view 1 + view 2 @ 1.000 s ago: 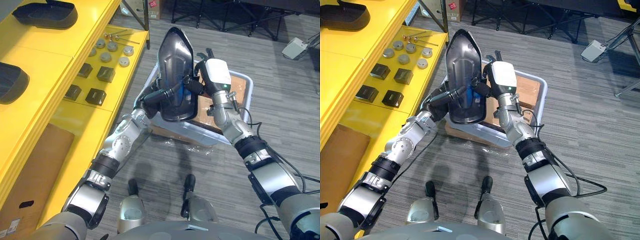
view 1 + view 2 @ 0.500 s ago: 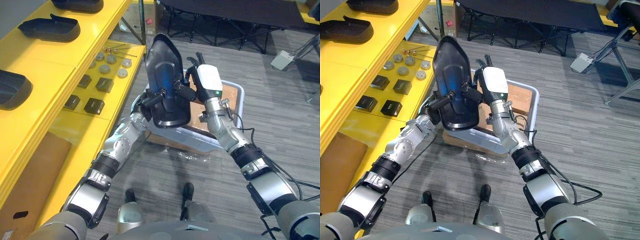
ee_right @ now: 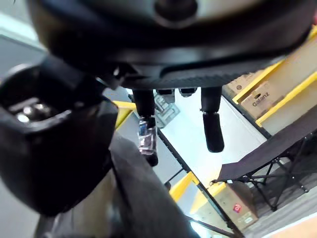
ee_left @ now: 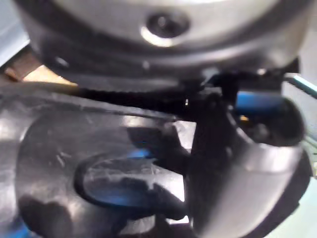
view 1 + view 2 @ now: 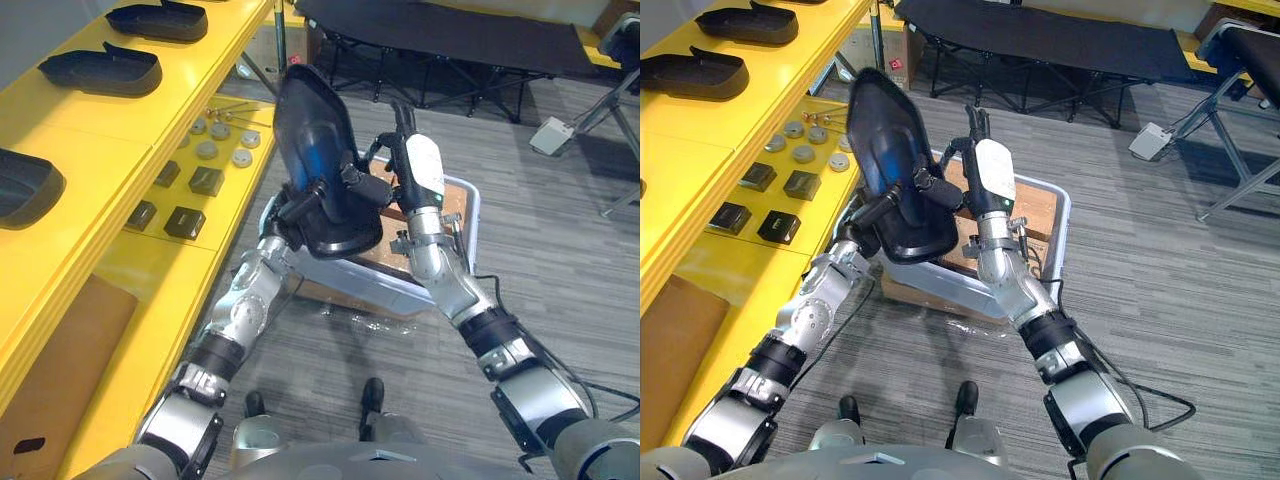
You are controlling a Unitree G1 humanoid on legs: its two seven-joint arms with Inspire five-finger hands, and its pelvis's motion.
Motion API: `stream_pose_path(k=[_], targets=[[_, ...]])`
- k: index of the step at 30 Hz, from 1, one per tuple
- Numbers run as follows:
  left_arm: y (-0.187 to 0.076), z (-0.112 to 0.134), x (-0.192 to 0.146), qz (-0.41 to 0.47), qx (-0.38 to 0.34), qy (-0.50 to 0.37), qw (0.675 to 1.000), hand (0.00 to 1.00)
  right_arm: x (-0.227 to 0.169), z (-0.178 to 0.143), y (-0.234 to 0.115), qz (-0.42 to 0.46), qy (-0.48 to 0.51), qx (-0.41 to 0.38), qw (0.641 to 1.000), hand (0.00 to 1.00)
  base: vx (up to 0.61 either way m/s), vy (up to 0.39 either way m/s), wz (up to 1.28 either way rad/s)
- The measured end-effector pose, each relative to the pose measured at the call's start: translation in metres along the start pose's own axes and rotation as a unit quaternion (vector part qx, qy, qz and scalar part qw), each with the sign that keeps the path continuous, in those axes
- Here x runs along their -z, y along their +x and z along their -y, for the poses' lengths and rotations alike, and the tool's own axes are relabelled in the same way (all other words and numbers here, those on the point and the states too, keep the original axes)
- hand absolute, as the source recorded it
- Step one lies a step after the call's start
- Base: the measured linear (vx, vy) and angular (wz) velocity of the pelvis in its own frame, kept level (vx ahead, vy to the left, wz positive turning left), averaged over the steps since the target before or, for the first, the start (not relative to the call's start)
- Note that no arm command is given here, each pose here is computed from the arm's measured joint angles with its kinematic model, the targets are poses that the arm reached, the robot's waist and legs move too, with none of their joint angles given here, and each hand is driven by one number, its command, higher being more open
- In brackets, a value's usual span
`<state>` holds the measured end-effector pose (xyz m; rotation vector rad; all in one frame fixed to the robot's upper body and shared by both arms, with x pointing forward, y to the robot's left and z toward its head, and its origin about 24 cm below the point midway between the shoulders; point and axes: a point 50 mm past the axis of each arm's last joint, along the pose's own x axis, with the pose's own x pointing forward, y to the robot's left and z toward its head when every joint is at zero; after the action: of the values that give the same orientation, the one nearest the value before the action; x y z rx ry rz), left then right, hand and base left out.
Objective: Walk over and take three plastic housings, then place them on the shelf
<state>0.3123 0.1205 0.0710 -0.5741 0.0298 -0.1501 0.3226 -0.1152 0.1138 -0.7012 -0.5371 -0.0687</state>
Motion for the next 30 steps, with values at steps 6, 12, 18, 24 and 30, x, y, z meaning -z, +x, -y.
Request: stream_pose_path(k=[6,12,18,24,30], targets=[[-0.048,-0.015,-0.025,0.126,-0.098,0.127,0.979,0.00,0.006,0.002,-0.063,-0.099,0.154,0.028,0.983,1.00,0.00,0.000,0.00],[-0.104,-0.042,-0.031,0.173,-0.233,0.347,0.892,0.00,0.028,0.030,-0.112,-0.201,0.240,0.080,0.946,1.00,0.01,0.004,0.00],[-0.140,-0.040,-0.039,0.205,-0.268,0.369,0.866,0.00,0.039,0.026,-0.171,-0.299,0.427,0.086,0.849,1.00,0.05,0.015,-0.02],[-0.153,-0.045,-0.034,0.214,-0.289,0.244,0.900,0.00,0.050,0.026,-0.198,-0.356,0.475,0.131,0.794,1.00,0.04,0.015,-0.08],[-0.159,-0.052,-0.040,0.231,-0.315,0.244,0.888,0.00,0.059,0.008,-0.209,-0.395,0.484,0.072,0.777,1.00,0.01,0.004,0.00]])
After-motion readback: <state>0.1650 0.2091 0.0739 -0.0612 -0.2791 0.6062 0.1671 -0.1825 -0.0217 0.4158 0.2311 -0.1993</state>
